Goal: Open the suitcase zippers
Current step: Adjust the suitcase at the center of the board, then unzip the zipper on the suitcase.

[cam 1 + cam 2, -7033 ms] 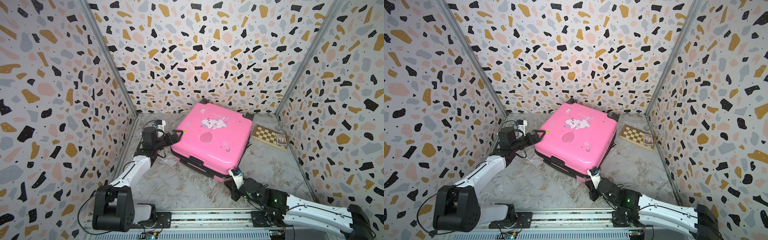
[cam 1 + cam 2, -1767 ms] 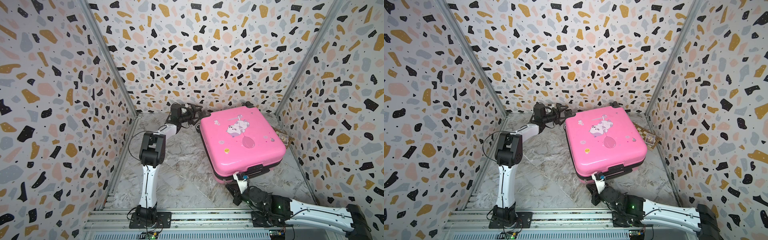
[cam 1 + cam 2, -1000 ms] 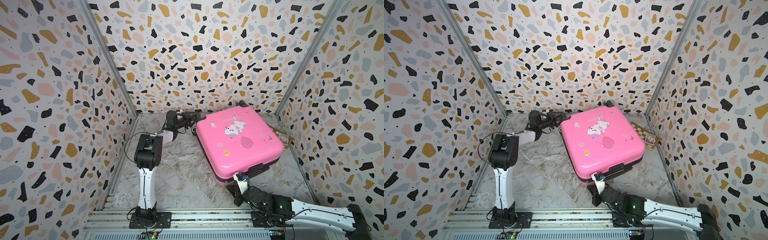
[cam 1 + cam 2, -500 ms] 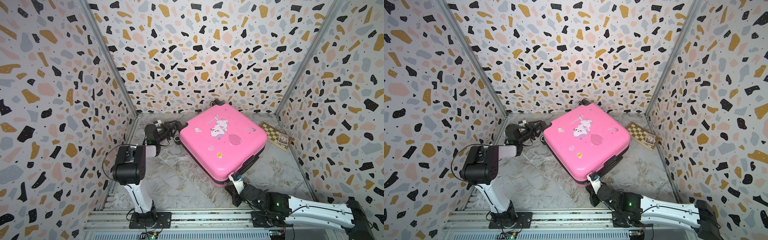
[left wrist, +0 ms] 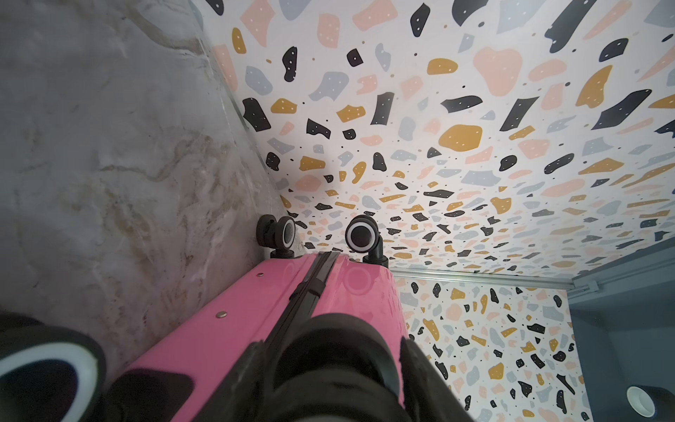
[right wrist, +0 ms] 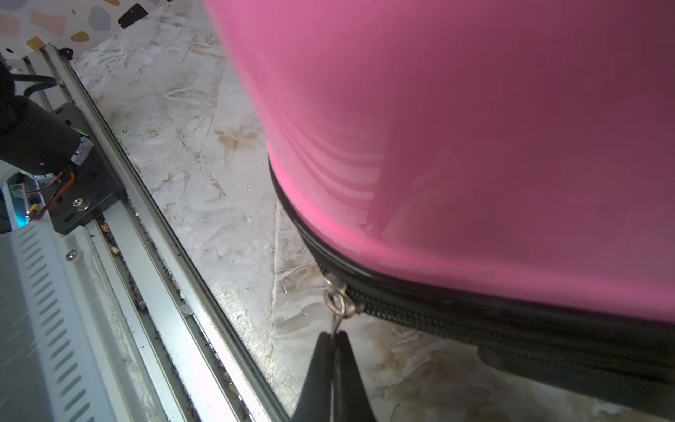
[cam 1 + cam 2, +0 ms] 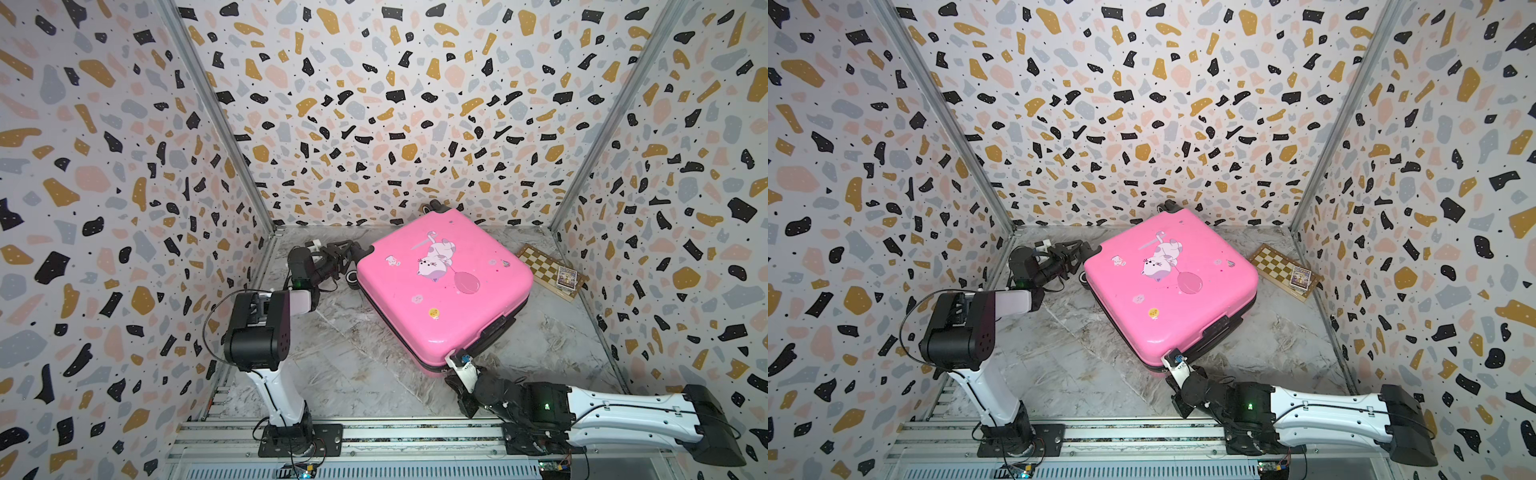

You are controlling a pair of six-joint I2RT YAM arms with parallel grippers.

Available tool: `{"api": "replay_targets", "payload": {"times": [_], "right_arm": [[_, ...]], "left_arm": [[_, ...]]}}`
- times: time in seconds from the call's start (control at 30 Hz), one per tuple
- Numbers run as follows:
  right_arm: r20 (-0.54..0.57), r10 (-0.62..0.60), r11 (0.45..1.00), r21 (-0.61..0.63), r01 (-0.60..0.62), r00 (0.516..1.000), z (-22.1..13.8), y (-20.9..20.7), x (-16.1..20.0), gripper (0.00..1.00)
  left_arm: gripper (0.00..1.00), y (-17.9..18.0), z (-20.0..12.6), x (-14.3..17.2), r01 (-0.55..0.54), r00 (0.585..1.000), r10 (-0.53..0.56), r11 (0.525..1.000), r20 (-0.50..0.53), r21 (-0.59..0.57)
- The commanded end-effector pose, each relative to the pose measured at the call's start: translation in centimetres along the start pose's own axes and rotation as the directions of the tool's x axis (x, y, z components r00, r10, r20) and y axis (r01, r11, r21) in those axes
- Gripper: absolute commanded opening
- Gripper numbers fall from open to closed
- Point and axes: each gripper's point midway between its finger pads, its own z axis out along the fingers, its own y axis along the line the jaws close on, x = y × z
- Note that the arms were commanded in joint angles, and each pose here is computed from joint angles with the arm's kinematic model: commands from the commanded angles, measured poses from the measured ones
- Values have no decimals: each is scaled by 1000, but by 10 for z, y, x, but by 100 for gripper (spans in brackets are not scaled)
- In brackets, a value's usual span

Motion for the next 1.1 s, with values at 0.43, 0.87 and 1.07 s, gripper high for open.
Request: {"api": "replay_targets", "payload": {"times": [0.43, 0.87, 1.07], "right_arm": [[-108, 0, 1000, 7, 1, 994, 13, 0, -19, 0], [-75, 195, 971, 153, -182, 978, 24, -109, -42, 0], [-60, 237, 960, 170, -224, 970, 23, -131, -42, 0]], "left_arm": [[42, -17, -25, 22, -120, 992, 121, 991, -18, 59], [43, 2, -67, 29, -121, 991, 120, 993, 57, 2], [44, 10, -90, 36, -142, 983, 149, 988, 109, -62]]}}
